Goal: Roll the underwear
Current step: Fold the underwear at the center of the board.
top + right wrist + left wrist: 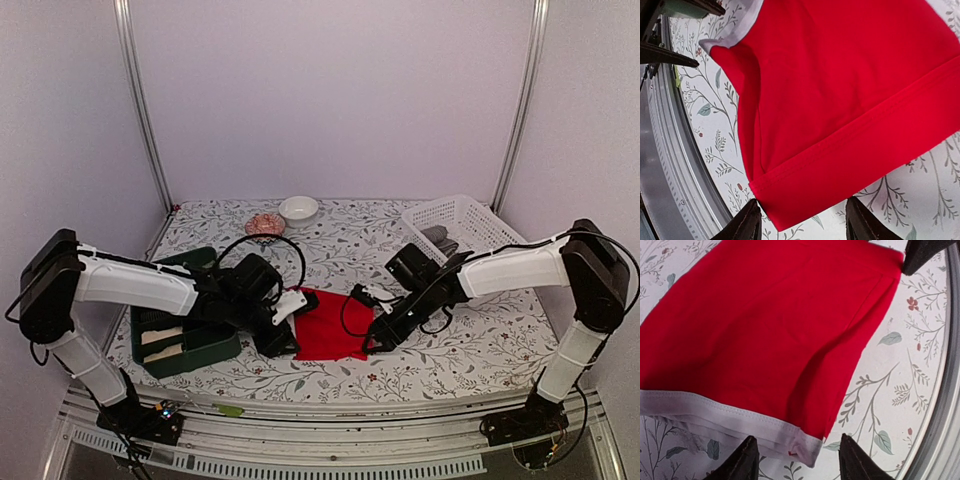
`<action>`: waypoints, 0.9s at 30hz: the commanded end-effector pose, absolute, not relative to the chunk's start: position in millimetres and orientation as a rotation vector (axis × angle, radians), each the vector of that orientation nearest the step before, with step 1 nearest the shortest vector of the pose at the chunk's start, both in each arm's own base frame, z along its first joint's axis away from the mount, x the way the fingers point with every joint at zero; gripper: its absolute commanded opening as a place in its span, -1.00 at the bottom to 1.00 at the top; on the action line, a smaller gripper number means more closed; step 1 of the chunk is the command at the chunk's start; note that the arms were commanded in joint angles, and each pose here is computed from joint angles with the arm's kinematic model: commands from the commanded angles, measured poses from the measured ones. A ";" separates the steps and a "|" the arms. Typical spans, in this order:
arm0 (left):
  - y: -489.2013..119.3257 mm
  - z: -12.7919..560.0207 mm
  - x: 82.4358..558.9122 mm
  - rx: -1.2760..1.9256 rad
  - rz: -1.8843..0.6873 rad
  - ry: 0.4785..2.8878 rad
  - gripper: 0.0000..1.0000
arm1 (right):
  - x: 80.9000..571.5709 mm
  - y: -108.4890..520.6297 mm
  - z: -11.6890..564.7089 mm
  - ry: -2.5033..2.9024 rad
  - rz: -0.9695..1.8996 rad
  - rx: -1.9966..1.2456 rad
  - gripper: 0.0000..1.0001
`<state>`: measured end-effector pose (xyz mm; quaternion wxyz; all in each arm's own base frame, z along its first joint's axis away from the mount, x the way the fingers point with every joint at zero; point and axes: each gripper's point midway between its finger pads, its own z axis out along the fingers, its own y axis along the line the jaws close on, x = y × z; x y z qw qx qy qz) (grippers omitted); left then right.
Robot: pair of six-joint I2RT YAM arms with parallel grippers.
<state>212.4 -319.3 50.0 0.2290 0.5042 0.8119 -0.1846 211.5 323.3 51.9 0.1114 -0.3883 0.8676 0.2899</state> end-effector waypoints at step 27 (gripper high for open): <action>-252.6 -5.2 208.9 1.573 0.030 2.439 -0.08 | 193.8 324.2 56.3 2.509 0.748 -1.288 0.54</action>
